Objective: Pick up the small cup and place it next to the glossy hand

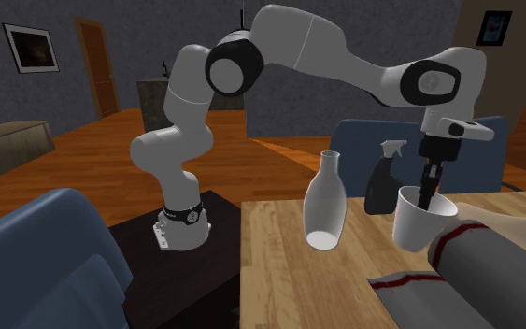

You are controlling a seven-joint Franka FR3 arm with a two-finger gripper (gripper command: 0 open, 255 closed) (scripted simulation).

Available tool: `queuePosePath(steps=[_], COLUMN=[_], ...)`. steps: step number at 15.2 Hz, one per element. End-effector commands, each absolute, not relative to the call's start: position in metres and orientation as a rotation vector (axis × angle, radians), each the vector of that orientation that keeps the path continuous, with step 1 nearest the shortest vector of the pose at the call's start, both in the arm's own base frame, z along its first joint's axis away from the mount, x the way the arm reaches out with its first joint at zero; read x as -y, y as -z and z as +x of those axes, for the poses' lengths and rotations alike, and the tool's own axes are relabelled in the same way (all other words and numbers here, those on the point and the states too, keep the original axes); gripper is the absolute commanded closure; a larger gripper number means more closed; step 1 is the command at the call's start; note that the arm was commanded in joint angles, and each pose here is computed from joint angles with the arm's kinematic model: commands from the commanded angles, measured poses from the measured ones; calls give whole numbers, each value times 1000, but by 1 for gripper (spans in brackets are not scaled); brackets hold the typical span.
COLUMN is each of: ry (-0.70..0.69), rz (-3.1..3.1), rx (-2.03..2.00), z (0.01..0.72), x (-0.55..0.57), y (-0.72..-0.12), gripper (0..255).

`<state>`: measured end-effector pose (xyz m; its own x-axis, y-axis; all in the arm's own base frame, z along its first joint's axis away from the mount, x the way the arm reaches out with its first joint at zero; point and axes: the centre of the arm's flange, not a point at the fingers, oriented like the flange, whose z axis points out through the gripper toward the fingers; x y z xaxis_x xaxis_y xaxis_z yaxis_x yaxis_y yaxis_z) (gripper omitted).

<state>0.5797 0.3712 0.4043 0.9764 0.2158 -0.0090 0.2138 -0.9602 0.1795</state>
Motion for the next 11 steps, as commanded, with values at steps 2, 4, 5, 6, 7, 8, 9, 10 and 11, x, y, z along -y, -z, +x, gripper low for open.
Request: queuePosePath(steps=[2, 4, 5, 6, 7, 8, 9, 10, 11], ry=[-11, -11, -11, -11, -11, -11, -11, -11, -11], rz=[2941, 2941, 2941, 2941, 2941, 2941, 2941, 2941, 2941], rx=[-318, -318, -318, -318, -318, -318, -318, -318, -318], z=[581, 581, 581, 581, 581, 581, 581, 581, 581], x=[-368, -368, -368, -368, -368, -368, -368, -368, -368], y=[-385, -375, -371, -371, -371, -371, -371, -371, -371], gripper=[255, 255, 255, 255, 255, 255, 255, 255, 255])
